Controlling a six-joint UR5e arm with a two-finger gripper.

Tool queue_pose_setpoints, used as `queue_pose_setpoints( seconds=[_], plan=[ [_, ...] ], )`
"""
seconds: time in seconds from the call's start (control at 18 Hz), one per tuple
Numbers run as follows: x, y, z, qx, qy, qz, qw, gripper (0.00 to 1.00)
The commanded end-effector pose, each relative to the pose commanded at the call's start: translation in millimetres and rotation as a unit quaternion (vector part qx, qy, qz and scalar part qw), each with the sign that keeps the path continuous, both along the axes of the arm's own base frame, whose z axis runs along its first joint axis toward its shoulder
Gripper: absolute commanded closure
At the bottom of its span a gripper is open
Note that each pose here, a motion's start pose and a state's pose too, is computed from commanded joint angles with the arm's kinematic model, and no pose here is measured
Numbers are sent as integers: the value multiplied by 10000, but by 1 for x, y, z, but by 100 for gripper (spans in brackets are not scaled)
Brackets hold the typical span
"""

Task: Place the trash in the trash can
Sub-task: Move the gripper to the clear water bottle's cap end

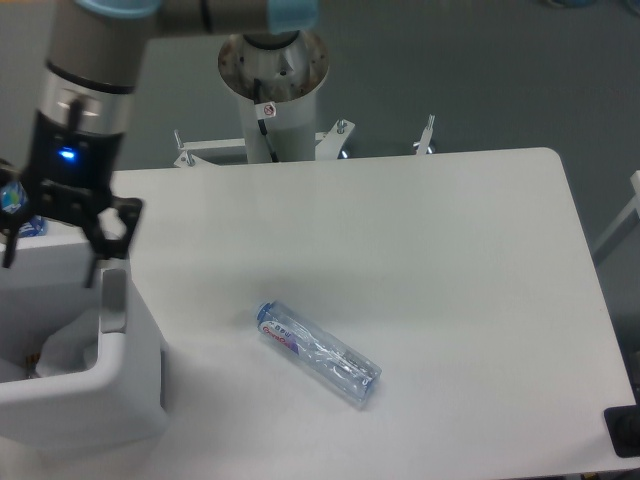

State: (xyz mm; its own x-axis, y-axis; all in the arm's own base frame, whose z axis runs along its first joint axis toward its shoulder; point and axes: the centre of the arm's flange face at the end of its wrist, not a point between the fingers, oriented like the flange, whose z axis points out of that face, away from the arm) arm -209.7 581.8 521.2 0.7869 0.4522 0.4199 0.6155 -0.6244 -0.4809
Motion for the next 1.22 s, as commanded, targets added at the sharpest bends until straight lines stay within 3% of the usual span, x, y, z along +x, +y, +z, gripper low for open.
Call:
queue_pose_setpoints(
  seconds=[0.17, 0.33, 0.67, 0.89, 1.22],
  plan=[
    [-47, -19, -20, -305, -35, 759, 9966, 0],
    [-80, -36, -48, -870, 237, 1500, 9846, 0],
    [-137, -39, -126, -1642, 172, 1942, 9670, 0],
    [-158, -25, -183, -1998, -19, 1923, 9608, 0],
    [-189, -22, -224, -2194, -140, 2014, 9545, 0]
  ],
)
